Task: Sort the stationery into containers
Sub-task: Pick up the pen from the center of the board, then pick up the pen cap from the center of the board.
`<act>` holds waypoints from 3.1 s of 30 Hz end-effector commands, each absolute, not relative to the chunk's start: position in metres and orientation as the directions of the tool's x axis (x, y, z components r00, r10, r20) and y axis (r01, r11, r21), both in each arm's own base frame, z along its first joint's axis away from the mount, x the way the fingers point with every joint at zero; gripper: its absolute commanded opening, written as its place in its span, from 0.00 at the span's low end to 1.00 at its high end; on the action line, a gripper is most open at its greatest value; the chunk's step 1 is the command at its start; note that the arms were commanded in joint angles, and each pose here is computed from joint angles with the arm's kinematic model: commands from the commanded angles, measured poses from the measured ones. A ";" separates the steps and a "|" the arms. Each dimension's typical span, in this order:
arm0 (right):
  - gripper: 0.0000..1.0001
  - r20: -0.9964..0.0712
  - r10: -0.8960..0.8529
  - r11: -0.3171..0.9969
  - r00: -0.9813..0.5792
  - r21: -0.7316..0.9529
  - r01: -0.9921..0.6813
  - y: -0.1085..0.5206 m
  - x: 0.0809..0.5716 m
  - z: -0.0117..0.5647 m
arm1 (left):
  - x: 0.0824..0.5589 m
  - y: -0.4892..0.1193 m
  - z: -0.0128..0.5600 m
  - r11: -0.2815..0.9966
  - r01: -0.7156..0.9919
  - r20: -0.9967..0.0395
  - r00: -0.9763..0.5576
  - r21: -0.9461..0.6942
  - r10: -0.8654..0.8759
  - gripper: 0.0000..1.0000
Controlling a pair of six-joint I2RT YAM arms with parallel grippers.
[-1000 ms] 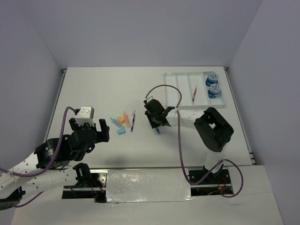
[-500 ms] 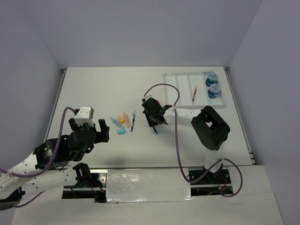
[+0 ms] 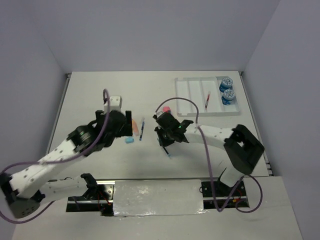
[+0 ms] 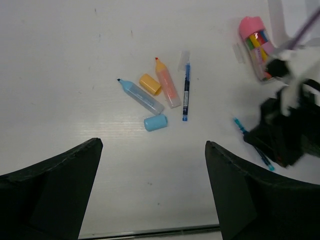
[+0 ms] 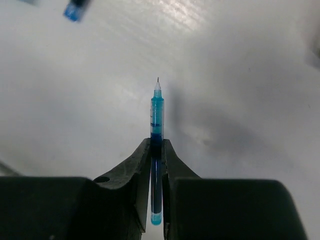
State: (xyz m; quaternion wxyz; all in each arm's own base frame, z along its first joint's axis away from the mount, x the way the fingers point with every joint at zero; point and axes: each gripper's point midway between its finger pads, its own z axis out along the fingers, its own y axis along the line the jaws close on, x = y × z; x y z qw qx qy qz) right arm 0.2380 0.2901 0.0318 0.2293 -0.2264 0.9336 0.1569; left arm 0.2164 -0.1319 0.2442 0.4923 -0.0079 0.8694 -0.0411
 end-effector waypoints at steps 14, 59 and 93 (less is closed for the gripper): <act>0.00 -0.716 -0.075 0.860 -0.694 0.306 -0.409 0.211 0.191 0.176 | 0.371 -0.220 0.146 0.960 0.277 -0.638 -0.745 -0.028 0.196 0.74; 0.00 -0.720 -0.097 0.788 -0.687 0.366 -0.495 0.214 0.168 0.167 | 0.406 -0.201 0.012 0.977 0.213 -0.416 -0.887 0.017 0.201 0.50; 0.00 -0.807 0.247 0.389 -0.537 0.590 -0.708 0.309 0.131 0.263 | 0.300 -0.261 0.335 0.459 0.447 -0.640 -0.527 -0.768 -0.559 0.00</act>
